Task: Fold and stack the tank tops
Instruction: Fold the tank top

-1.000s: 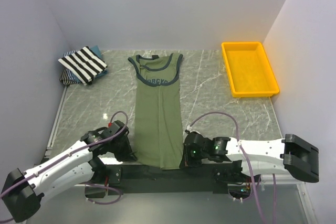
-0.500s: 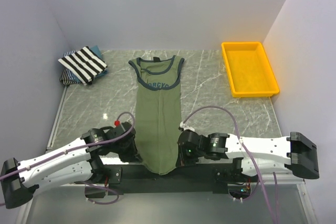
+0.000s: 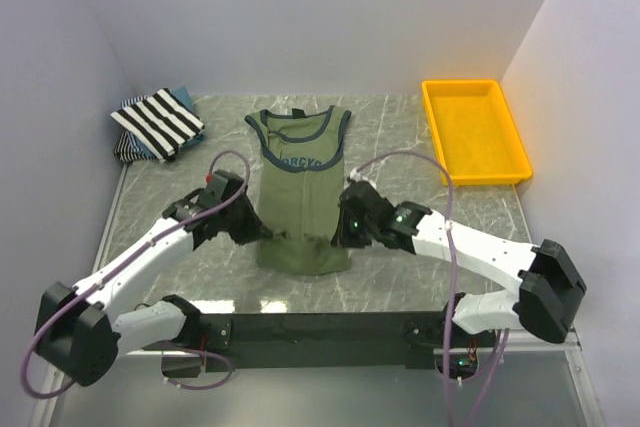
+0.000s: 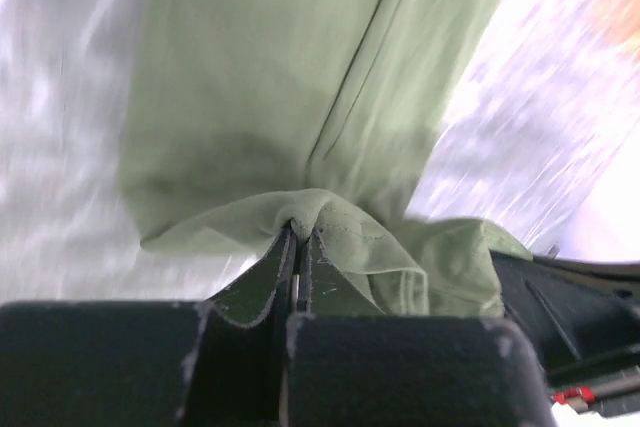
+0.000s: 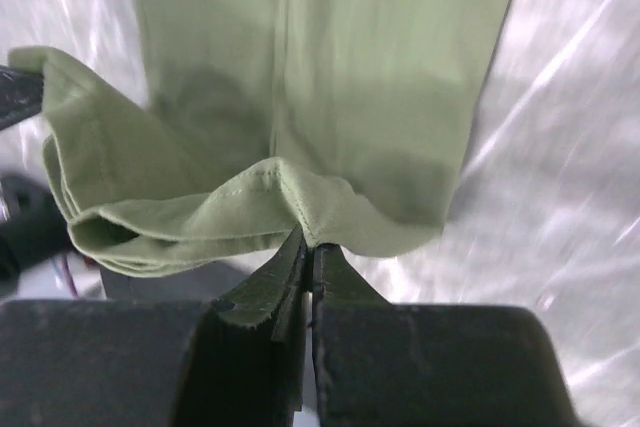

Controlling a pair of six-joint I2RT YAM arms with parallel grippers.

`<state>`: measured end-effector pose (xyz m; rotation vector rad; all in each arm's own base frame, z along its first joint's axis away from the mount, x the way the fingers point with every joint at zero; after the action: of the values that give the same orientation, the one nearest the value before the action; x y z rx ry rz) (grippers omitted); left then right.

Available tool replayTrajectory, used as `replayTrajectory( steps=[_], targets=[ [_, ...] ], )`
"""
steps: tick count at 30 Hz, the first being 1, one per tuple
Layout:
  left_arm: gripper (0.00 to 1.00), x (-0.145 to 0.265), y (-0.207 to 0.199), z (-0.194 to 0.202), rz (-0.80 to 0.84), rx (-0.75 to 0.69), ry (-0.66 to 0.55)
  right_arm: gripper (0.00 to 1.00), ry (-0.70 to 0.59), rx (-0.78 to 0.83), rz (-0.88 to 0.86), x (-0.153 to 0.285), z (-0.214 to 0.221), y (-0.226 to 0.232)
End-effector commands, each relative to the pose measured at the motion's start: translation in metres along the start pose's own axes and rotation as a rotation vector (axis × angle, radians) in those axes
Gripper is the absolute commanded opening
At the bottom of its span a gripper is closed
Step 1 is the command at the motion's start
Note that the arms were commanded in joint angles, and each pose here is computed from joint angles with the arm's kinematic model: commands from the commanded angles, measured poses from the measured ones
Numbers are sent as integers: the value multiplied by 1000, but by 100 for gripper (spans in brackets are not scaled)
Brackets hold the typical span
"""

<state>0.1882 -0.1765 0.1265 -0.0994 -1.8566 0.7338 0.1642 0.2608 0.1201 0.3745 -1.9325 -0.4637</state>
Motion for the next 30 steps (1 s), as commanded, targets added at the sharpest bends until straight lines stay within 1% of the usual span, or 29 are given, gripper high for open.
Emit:
replayTrajectory(
  steps=[1,2,3,4,5,7,9,10,12,16,24,28,30],
  targets=[
    [0,-3,-32,-47,97,-62,-122,0,-151,47,-12,1,-58,16],
    [0,-4,-41,-58,125,-61,-146,0,-166,46,-7,-1,-67,16],
    [0,-6,-41,-67,122,-53,-164,0,-173,50,23,-9,-78,10],
    [0,-15,-39,-73,101,-45,-163,0,-201,51,10,-9,-91,18],
    [0,-16,-47,-84,121,-42,-192,0,-201,67,41,-18,-97,15],
    [0,-30,-47,-92,106,-29,-182,0,-240,63,37,-20,-120,23],
    [0,-34,-57,-107,127,-24,-204,0,-240,74,59,-32,-132,22],
    [0,-41,-62,-113,126,-22,-202,0,-259,70,52,-31,-145,28],
    [0,-45,-65,-124,116,-17,-215,0,-258,78,76,-43,-156,26],
    [0,-51,-74,-148,117,-4,-249,0,-280,53,83,-51,-187,24],
    [0,-68,-69,-182,95,31,-275,0,-272,41,115,-76,-215,17],
    [0,-86,-60,-195,68,46,-266,0,-274,25,121,-83,-229,15],
    [0,-92,-57,-201,86,54,-257,0,-264,22,136,-92,-231,9]
  ],
)
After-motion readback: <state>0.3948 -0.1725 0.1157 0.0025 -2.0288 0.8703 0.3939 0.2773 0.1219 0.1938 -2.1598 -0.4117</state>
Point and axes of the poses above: each gripper's point midway between its finger pads, its own x axis back along the fingers, its own y axis along the line the jaws close on, z = x × y, the point moved 2 cm from there along x, back along the fingers, and after that the axes turned 5 degrees about -x, right-handed, at the moved point
